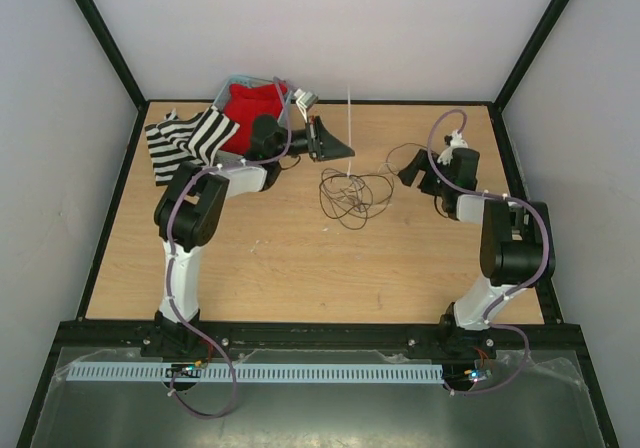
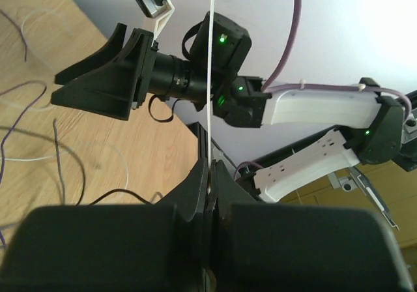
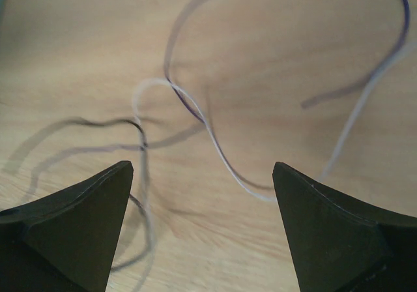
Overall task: Zip-tie the wires
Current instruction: Place the cable at the center of the board.
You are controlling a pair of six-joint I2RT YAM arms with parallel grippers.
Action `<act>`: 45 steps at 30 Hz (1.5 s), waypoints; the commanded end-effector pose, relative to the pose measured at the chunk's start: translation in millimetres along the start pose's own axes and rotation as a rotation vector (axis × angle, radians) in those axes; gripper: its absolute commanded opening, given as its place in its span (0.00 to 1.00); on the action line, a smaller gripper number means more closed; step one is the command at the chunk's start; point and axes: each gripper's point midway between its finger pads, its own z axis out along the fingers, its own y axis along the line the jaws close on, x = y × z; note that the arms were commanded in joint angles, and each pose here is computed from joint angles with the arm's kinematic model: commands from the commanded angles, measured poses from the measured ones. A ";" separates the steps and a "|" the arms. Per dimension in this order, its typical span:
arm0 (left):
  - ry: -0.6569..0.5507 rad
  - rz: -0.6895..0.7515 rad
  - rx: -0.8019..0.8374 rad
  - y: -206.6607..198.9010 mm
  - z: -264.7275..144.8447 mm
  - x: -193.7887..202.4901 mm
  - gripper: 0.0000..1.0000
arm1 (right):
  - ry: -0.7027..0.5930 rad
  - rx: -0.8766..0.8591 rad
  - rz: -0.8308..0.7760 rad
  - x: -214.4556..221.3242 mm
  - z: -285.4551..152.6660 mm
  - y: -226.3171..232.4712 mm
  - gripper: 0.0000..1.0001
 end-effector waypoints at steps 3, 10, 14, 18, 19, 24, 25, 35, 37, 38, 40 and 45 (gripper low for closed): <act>-0.009 0.083 0.061 5.8 -10.7 19.9 0.00 | 0.116 0.143 -0.108 26.3 -27.9 -25.4 0.99; 0.020 0.084 0.065 -12.4 -21.3 38.0 0.00 | 0.086 0.086 -0.128 7.2 -41.7 -3.8 0.99; 0.036 0.064 0.022 -9.0 -38.6 70.1 0.00 | 0.077 0.069 -0.133 4.7 -49.3 2.7 0.99; 0.064 0.063 -0.005 -11.0 -50.4 106.8 0.00 | 0.066 0.073 -0.153 1.3 -55.7 4.3 0.99; 0.069 0.064 -0.011 -11.5 -53.1 114.9 0.00 | 0.063 0.073 -0.156 0.3 -57.0 5.1 0.99; 0.096 0.068 -0.041 -12.2 -61.5 154.3 0.04 | 0.062 0.073 -0.162 0.8 -61.1 6.1 0.99; 0.102 0.067 -0.050 -11.2 -63.8 162.8 0.06 | 0.061 0.078 -0.165 1.4 -62.3 5.2 0.99; 0.134 0.050 -0.128 2.5 -87.2 210.2 0.49 | 0.052 0.085 -0.173 -1.5 -69.0 7.0 0.99; 0.108 0.062 -0.139 0.4 -93.3 203.4 0.59 | 0.049 0.084 -0.176 -4.5 -70.9 8.9 0.99; 0.092 0.068 -0.150 0.0 -97.7 200.2 0.64 | 0.050 0.081 -0.176 -5.6 -71.7 10.3 0.99; 0.054 0.077 -0.178 -0.8 -109.9 194.7 0.75 | 0.052 0.076 -0.176 -7.2 -73.1 12.6 0.99; -0.067 0.089 -0.273 -2.2 -150.1 184.7 0.95 | 0.045 0.076 -0.182 -10.9 -76.5 15.1 0.99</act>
